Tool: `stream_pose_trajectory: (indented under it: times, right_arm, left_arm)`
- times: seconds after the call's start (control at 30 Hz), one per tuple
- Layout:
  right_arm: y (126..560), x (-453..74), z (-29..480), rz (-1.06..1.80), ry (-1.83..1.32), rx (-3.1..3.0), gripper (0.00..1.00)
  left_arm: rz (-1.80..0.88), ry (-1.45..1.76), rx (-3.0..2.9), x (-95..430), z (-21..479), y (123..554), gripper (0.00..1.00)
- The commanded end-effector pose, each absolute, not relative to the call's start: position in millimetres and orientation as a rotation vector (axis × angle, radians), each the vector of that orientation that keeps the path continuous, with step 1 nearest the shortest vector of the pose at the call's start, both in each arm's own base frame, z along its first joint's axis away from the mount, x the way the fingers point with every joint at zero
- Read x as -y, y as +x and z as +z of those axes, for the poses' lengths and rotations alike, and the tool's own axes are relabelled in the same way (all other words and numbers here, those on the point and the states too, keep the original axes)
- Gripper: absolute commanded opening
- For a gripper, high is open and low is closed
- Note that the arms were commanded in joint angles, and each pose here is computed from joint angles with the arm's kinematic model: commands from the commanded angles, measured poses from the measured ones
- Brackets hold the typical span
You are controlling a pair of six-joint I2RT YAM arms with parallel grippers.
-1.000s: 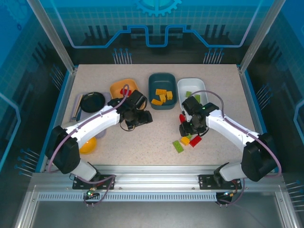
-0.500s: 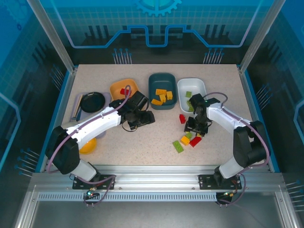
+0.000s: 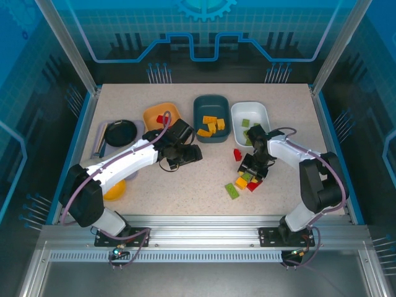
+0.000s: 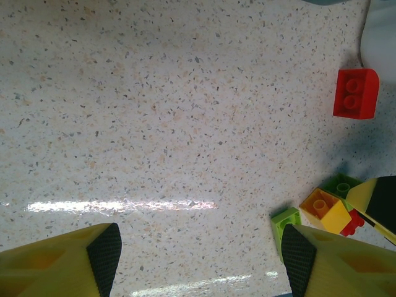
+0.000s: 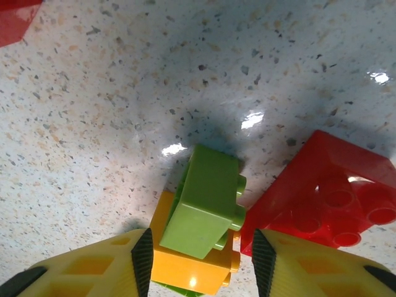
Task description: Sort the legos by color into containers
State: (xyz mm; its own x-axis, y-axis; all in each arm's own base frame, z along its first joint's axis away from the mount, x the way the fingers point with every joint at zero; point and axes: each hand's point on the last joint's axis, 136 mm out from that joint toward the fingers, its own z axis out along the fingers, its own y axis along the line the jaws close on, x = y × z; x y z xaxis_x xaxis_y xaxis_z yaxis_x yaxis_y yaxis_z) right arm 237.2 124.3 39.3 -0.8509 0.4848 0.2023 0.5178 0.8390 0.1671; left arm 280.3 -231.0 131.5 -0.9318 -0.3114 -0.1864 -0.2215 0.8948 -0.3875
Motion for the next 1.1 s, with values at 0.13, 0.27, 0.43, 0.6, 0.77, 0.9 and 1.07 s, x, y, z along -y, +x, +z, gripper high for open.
stream_pose_trajectory:
  times: [0.13, 0.27, 0.43, 0.6, 0.77, 0.9, 1.07]
  right_arm:
    - [243.2, -118.6, 26.7, -0.272, -0.844, 2.835, 0.39]
    - [249.6, -117.9, 22.7, -0.276, -0.846, 2.840, 0.30]
    - [263.1, -113.8, 35.7, -0.264, -0.806, 2.915, 0.14]
    - [297.7, -92.1, 95.8, -0.194, -0.721, 3.168, 0.09]
    - [350.4, -73.7, 137.3, -0.081, -0.572, 3.350, 0.08]
    - [397.0, -63.4, 127.3, 0.043, -0.476, 3.365, 0.07]
    - [445.7, -56.6, 92.4, 0.160, -0.391, 3.310, 0.09]
  left_arm:
    - [-0.564, -0.377, -2.787, 240.9, 142.5, 290.0, 0.72]
    - [-0.563, -0.368, -2.784, 242.3, 144.0, 292.0, 0.73]
    - [-0.562, -0.367, -2.779, 242.6, 145.0, 292.9, 0.72]
    - [-0.593, -0.329, -2.739, 249.9, 160.3, 298.4, 0.72]
    - [-0.671, -0.301, -2.678, 264.9, 181.7, 312.7, 0.72]
    - [-0.715, -0.266, -2.666, 278.7, 190.3, 323.0, 0.72]
    - [-0.786, -0.261, -2.732, 299.0, 179.3, 325.9, 0.72]
